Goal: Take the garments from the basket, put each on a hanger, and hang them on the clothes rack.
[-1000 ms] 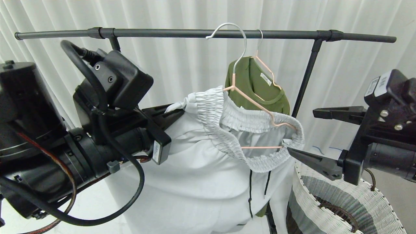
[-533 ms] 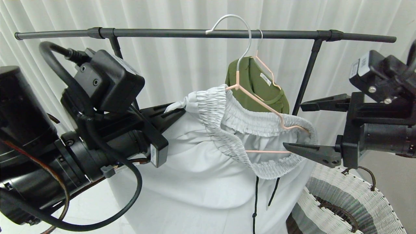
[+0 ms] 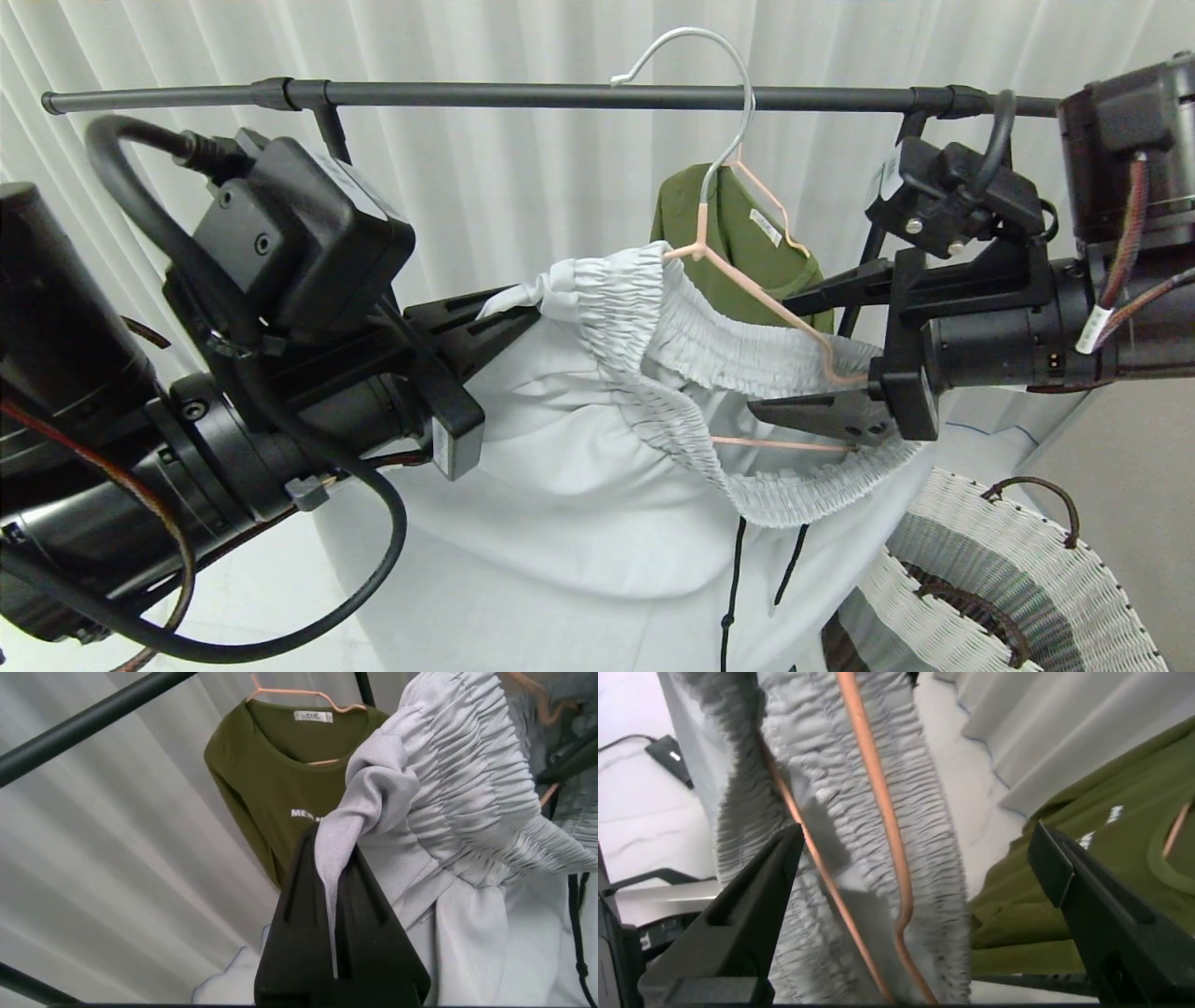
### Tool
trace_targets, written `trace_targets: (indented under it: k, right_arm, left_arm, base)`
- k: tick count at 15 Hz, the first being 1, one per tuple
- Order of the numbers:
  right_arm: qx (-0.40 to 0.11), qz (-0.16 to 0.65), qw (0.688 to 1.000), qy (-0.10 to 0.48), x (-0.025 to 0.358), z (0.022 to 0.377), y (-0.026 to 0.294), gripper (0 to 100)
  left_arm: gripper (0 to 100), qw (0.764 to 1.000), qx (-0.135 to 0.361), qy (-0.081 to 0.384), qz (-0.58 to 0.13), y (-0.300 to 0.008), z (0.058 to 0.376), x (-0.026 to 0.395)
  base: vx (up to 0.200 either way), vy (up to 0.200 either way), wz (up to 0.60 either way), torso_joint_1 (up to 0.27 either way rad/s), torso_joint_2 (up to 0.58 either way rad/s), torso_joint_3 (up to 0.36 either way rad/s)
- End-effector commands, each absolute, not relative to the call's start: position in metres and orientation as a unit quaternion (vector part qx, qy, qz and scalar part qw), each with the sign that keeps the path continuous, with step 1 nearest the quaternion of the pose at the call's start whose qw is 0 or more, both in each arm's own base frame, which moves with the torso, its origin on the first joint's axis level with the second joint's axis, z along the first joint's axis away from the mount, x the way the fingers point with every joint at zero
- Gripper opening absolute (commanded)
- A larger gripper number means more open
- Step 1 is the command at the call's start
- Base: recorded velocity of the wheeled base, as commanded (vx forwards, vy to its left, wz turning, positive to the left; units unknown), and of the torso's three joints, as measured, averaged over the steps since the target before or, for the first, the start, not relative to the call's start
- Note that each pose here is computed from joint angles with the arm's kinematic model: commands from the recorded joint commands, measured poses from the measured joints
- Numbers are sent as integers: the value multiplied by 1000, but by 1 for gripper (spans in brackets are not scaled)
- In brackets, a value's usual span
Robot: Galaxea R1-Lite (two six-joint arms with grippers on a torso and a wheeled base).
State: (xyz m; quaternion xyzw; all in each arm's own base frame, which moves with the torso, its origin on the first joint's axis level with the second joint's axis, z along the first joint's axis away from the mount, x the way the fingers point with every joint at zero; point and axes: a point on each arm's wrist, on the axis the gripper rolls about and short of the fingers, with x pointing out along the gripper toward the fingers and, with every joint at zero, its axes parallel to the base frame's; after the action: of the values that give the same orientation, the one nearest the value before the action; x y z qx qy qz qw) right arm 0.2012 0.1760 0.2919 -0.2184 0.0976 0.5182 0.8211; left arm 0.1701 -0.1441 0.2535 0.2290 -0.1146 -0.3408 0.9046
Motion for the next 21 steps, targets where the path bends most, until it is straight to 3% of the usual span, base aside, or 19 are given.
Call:
trace_targets:
  k: [1,7,8,16,17,21]
  right_arm:
    - [-220,520,818,111,207,285,181,100]
    - [-219,533,806,134,206,279,181,100]
    - [-219,533,806,134,206,279,182,0]
    - [-249,516,812,110,216,277,185,0]
    - [-257,515,812,97,217,279,185,0]
    - [-314,499,807,37,218,289,172,0]
  left_arm:
    - [0,904,229,-114,-341,-144,253,170]
    - [0,905,225,-123,-339,-146,255,172]
    - [0,905,225,-123,-339,-146,255,172]
    - [0,905,226,-124,-339,-145,255,171]
    - [100,905,225,-125,-338,-144,255,170]
    - [100,905,229,-114,-341,-141,247,167]
  base:
    - [0,0,0,0,0,0]
    - [0,0,0,0,0,0]
    - [0,0,0,0,0,0]
    - [0,0,0,0,0,0]
    - [0,0,0,0,0,0]
    - [0,0,0,0,0,0]
